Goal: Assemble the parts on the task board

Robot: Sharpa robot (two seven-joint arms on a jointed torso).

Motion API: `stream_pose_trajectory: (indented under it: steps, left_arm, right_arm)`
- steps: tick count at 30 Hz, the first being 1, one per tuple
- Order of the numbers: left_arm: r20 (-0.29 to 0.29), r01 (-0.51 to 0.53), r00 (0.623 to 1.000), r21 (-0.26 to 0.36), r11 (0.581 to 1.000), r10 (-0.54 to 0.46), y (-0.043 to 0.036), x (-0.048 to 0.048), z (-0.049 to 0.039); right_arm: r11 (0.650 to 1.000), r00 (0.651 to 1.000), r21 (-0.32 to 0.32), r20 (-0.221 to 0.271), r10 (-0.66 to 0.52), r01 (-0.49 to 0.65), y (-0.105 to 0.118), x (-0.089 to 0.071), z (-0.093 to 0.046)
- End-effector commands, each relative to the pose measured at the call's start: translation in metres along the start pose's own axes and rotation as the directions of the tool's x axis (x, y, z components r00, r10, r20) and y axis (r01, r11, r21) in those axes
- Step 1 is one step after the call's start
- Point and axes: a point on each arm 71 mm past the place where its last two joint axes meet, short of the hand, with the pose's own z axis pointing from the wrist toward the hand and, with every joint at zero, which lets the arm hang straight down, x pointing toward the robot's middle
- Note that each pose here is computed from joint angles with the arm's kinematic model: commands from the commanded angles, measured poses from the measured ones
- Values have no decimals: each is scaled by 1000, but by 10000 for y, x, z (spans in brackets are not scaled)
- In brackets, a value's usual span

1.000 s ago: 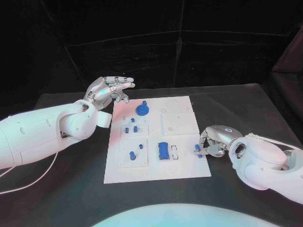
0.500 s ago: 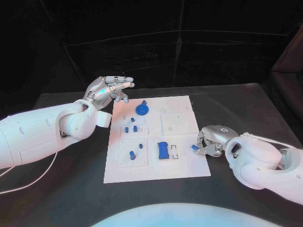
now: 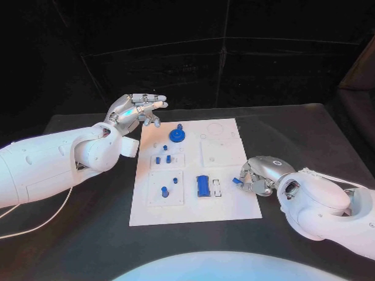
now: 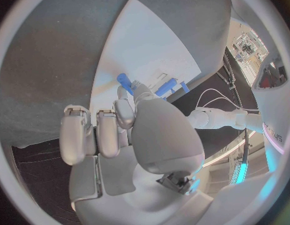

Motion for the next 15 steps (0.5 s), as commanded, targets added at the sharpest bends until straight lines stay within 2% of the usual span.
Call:
stream_pose_trajectory:
  steps: [1, 4, 8, 15]
  left_arm:
    - [-11, 9, 1000, 7, 1000, -9, -10, 14, 8]
    - [-11, 9, 1000, 7, 1000, -9, -9, 18, 10]
    - [-12, 9, 1000, 7, 1000, -9, -8, 20, 11]
    - [-12, 10, 1000, 6, 1000, -9, -8, 23, 11]
  right_arm:
    - [986, 983, -49, 90, 161, -157, 87, -83, -28]
    - [978, 976, -64, 77, 203, -198, 144, -76, -30]
    - [971, 971, -57, 36, 234, -232, 190, -41, -11]
    - [967, 963, 10, -86, 254, -254, 205, 73, 50]
